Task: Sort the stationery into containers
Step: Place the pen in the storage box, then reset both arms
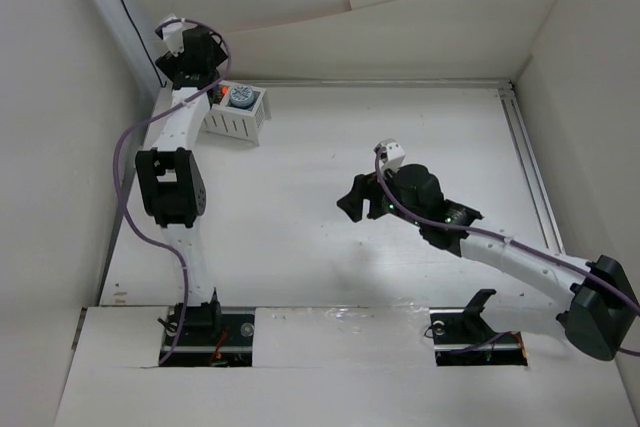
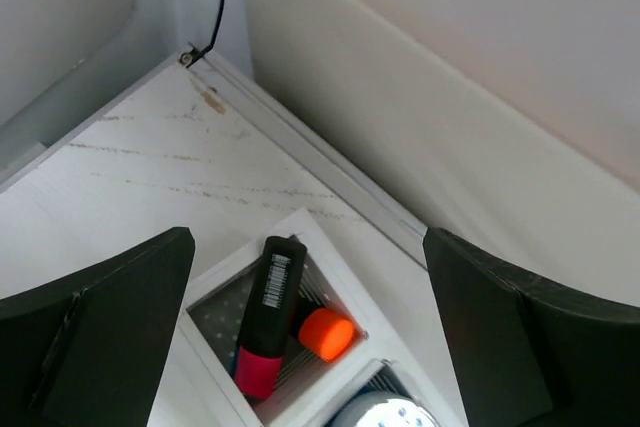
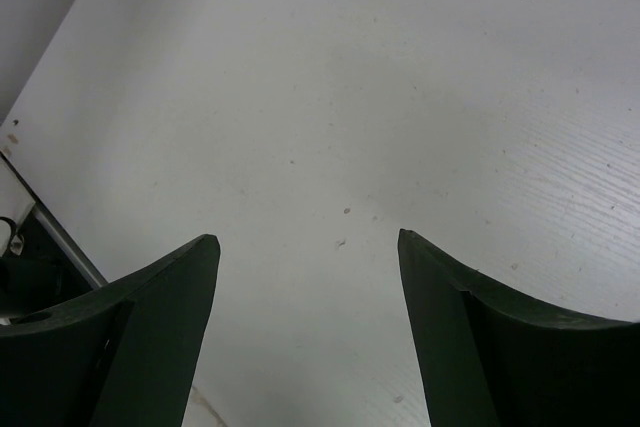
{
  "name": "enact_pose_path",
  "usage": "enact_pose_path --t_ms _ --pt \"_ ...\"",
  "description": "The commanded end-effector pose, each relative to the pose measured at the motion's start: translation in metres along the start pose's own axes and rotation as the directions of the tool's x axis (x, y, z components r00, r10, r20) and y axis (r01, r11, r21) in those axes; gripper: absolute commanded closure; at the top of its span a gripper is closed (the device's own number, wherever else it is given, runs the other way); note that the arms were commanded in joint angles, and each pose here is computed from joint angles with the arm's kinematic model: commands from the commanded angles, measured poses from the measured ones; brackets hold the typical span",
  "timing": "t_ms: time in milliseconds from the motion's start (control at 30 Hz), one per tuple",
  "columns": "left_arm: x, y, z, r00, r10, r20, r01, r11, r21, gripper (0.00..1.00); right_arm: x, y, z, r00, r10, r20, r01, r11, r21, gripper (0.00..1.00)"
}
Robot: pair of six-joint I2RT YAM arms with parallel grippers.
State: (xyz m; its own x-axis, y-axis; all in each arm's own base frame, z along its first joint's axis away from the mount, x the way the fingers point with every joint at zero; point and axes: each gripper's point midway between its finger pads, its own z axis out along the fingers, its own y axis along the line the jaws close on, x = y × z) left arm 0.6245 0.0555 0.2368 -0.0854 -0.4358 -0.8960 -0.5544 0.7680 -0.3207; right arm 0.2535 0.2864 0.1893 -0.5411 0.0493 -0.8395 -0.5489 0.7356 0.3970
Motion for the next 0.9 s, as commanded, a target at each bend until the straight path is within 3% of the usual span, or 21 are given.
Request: enact_pose_path --t_ms 0,233,267,333,367,400,467,500,567,633,667,867 --pt "-0.1 -0.024 -0.061 0.983 -0.122 0.139 0.104 0.986 0.129 0.0 -0.025 0.009 -0.008 0.996 -0.003 0.092 0.006 0.999 -0.033 0.22" --pt "-0.139 -0.035 -0.136 0.966 -0.216 0.144 0.159 0.931 0.327 0.0 -0.034 -0.005 -0.019 0.988 0.007 0.156 -0.013 0.999 0.039 0.22" --pt "-0.121 -0.028 -0.137 0.972 -0.209 0.11 0.163 0.931 0.326 0.0 -0.035 -0.006 -0.019 0.987 0.016 0.162 -0.024 0.999 0.048 0.22" --pt "-0.132 -0.026 -0.169 0.962 -0.251 0.11 0.19 0.9 0.391 0.0 -0.037 -0.013 -0.022 0.983 0.015 0.183 -0.03 0.996 0.082 0.22" --pt "-0.109 -0.017 -0.169 0.967 -0.243 0.074 0.198 0.903 0.381 0.0 -0.041 -0.013 -0.025 0.979 0.024 0.201 -0.042 0.995 0.088 0.04" --pt "-0.116 -0.014 -0.191 0.961 -0.266 0.073 0.212 0.881 0.424 0.0 -0.047 -0.016 -0.028 0.974 0.023 0.224 -0.048 0.993 0.106 0.0" --pt "-0.109 -0.009 -0.209 0.952 -0.3 0.059 0.238 0.847 0.475 0.0 -0.046 -0.019 -0.03 0.972 0.02 0.234 -0.051 0.99 0.128 0.0" --pt "-0.074 0.004 -0.206 0.96 -0.28 0.008 0.245 0.854 0.458 0.0 -0.045 -0.023 -0.033 0.97 0.019 0.244 -0.056 0.988 0.145 0.0" --pt "-0.074 0.009 -0.24 0.955 -0.297 0.0 0.251 0.806 0.536 0.0 -0.044 -0.033 -0.033 0.967 0.014 0.256 -0.064 0.98 0.188 0.0" --pt "-0.042 0.021 -0.252 0.961 -0.272 -0.056 0.256 0.791 0.556 0.0 -0.05 -0.037 -0.037 0.959 0.021 0.283 -0.084 0.974 0.211 0.0" --pt "-0.051 0.025 -0.272 0.955 -0.293 -0.044 0.262 0.765 0.589 0.0 -0.046 -0.039 -0.036 0.961 0.02 0.276 -0.082 0.973 0.216 0.0" --pt "-0.007 0.059 -0.319 0.941 -0.313 -0.127 0.321 0.709 0.628 0.0 -0.047 -0.035 -0.039 0.959 0.019 0.283 -0.081 0.974 0.21 0.0"
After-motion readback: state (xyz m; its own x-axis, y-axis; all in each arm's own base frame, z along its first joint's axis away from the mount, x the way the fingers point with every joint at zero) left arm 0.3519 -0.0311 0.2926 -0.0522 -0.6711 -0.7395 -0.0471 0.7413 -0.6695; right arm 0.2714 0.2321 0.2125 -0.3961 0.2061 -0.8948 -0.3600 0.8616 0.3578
